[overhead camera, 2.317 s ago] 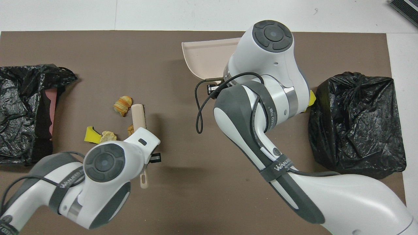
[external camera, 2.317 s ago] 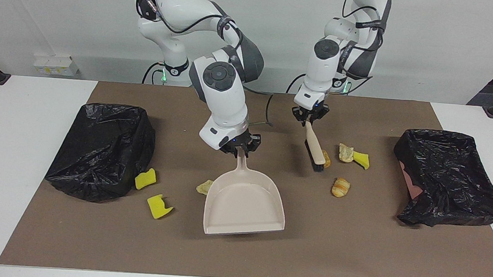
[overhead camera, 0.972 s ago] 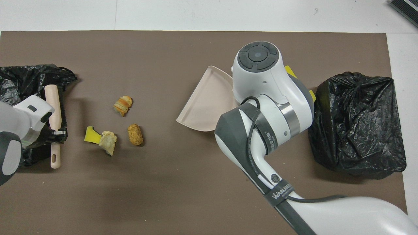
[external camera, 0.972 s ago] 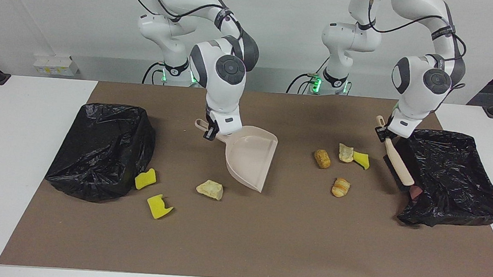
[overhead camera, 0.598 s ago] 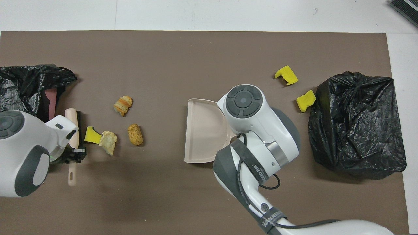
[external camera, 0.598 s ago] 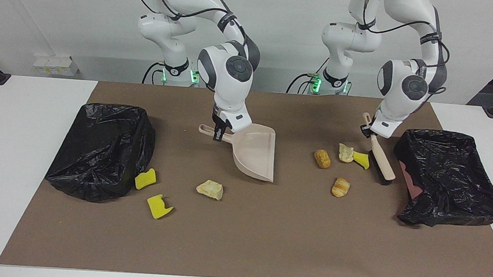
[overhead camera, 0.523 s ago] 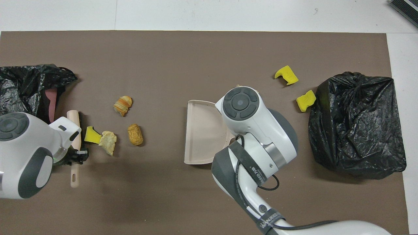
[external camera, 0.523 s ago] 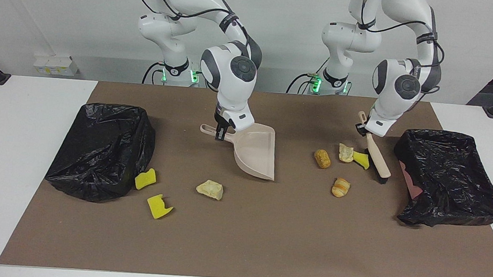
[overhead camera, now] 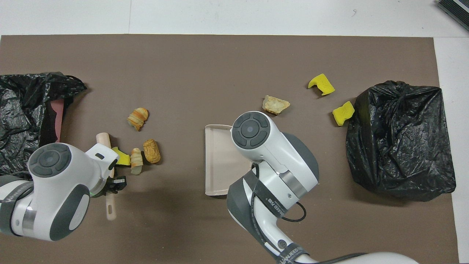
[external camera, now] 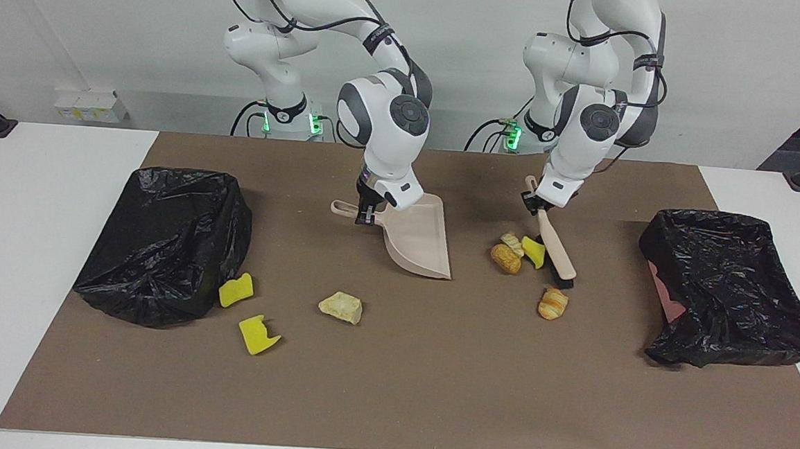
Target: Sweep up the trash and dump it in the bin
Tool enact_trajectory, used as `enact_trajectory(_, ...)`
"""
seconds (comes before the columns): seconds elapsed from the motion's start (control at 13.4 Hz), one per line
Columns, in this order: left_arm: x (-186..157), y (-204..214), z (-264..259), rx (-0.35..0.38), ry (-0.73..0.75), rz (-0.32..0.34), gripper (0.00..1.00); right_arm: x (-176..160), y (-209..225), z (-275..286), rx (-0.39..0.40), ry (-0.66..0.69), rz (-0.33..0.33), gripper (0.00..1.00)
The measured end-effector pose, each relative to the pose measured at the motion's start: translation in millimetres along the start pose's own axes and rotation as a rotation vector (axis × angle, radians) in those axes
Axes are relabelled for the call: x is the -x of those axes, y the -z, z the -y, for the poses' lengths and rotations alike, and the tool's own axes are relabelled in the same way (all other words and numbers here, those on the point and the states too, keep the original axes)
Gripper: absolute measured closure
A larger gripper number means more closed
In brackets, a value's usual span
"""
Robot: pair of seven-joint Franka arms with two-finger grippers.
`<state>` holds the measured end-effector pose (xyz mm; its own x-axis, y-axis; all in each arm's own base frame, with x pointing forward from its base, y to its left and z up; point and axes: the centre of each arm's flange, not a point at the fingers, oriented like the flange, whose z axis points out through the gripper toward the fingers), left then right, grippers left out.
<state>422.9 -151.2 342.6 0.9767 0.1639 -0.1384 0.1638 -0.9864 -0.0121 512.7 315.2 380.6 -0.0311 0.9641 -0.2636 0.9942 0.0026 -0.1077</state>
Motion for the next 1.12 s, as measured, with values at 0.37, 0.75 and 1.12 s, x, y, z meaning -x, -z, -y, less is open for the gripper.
enact_trajectory(0.37, 39, -4, -66, 0.034, -0.128, -0.004, 0.74, -16, 2, 10, 0.006, 0.035, 0.004, 0.69)
enact_trajectory(0.75, 81, 5, -119, 0.035, -0.242, -0.015, 0.74, -21, -10, 10, -0.001, 0.002, 0.007, 0.69)
enact_trajectory(1.12, 76, 56, -135, 0.029, -0.249, 0.011, 0.74, -32, -10, 10, 0.029, 0.003, -0.016, 0.69)
